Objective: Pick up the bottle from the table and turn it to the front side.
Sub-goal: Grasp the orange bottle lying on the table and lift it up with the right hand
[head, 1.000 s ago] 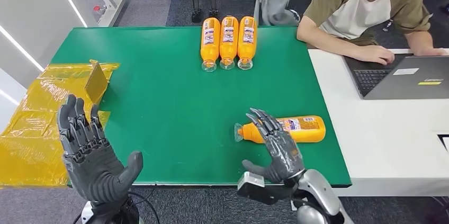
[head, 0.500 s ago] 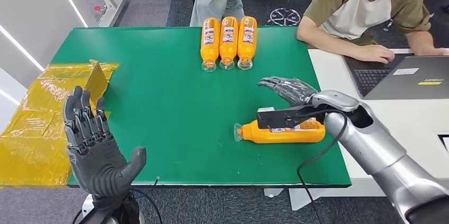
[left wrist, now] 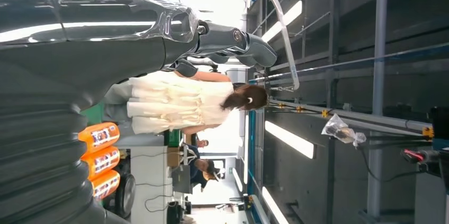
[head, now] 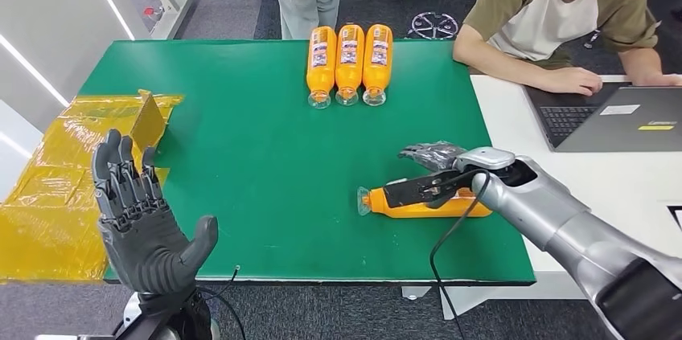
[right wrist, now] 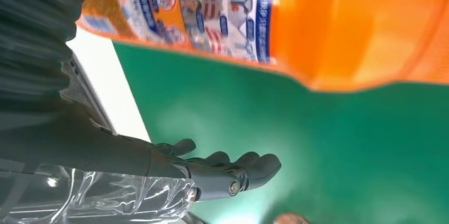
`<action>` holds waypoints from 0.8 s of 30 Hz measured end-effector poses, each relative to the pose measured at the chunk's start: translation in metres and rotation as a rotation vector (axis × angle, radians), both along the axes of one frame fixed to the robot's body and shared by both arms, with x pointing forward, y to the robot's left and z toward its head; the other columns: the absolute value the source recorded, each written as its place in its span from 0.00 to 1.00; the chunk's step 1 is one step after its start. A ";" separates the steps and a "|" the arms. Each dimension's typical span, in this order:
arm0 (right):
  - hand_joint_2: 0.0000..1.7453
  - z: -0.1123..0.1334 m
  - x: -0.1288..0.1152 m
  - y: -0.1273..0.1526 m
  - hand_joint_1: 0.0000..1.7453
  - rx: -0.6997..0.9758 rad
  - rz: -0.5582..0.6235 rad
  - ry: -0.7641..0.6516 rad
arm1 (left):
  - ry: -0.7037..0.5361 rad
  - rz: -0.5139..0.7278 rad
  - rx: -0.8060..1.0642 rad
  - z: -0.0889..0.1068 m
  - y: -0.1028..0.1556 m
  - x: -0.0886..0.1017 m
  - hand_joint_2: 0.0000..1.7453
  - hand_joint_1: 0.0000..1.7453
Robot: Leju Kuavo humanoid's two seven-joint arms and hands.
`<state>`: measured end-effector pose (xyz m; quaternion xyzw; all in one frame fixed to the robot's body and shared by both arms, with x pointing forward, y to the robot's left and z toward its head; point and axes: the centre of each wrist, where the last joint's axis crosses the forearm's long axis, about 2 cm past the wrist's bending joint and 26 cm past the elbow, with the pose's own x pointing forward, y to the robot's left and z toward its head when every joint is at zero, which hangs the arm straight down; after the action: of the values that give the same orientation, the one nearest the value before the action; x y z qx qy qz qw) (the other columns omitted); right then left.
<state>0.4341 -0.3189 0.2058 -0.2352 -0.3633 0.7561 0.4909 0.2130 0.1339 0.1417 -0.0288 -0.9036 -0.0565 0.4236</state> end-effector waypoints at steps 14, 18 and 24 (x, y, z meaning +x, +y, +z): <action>1.00 -0.058 -0.017 -0.029 0.00 -0.151 -0.152 -0.062 | 0.025 0.000 0.001 0.000 0.000 -0.001 1.00 0.00; 1.00 -0.060 -0.020 -0.037 0.00 -0.188 -0.179 -0.074 | 0.026 0.000 0.002 0.000 0.000 -0.001 1.00 0.00; 1.00 -0.059 -0.023 -0.050 0.00 -0.243 -0.210 -0.096 | 0.027 0.002 0.002 -0.001 0.000 -0.001 1.00 0.00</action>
<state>0.4115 -0.3692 0.1465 -0.3654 -0.2658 0.7268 0.5174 0.2123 0.1341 0.1411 -0.0281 -0.8977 -0.0564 0.4360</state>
